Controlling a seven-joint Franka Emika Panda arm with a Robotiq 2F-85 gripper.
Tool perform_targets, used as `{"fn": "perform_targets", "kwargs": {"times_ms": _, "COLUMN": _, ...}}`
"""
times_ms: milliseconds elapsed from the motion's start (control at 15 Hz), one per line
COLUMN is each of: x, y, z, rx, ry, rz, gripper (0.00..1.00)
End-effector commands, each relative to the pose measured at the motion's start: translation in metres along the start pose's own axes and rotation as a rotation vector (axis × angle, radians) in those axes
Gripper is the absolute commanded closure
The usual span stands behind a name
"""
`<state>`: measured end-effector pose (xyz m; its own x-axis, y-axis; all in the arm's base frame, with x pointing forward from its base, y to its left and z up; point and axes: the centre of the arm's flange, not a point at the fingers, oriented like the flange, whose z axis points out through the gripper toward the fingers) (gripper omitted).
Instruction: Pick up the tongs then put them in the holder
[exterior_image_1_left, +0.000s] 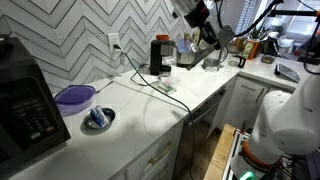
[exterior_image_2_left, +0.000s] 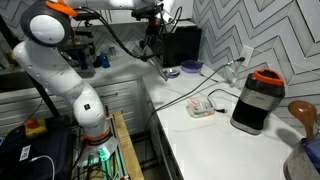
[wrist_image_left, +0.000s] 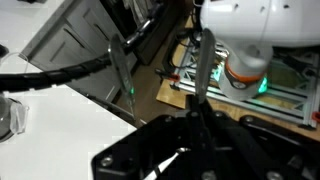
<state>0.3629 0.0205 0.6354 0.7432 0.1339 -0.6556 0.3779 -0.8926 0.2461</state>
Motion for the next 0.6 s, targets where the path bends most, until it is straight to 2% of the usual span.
{"fn": "perform_targets", "kwargs": {"times_ms": 0, "x": -0.047, "y": 0.063, "z": 0.057, "rx": -0.102, "ry": -0.073, "rz": -0.146, "gripper": 0.99}}
{"fn": "perform_targets", "kwargs": {"times_ms": 133, "x": -0.059, "y": 0.094, "z": 0.084, "rx": -0.136, "ry": -0.093, "rz": -0.224, "gripper": 0.99}}
{"fn": "perform_targets", "kwargs": {"times_ms": 200, "x": -0.065, "y": 0.110, "z": 0.093, "rx": -0.137, "ry": -0.082, "rz": -0.228, "gripper": 0.99}}
{"fn": "perform_targets", "kwargs": {"times_ms": 267, "x": -0.068, "y": 0.125, "z": 0.096, "rx": -0.097, "ry": -0.029, "rz": -0.187, "gripper": 0.99}}
{"fn": "perform_targets", "kwargs": {"times_ms": 333, "x": -0.048, "y": 0.101, "z": 0.074, "rx": -0.094, "ry": -0.093, "rz": -0.186, "gripper": 0.96}}
{"fn": "perform_targets", "kwargs": {"times_ms": 533, "x": -0.065, "y": 0.124, "z": 0.090, "rx": -0.067, "ry": -0.039, "rz": -0.172, "gripper": 0.96}}
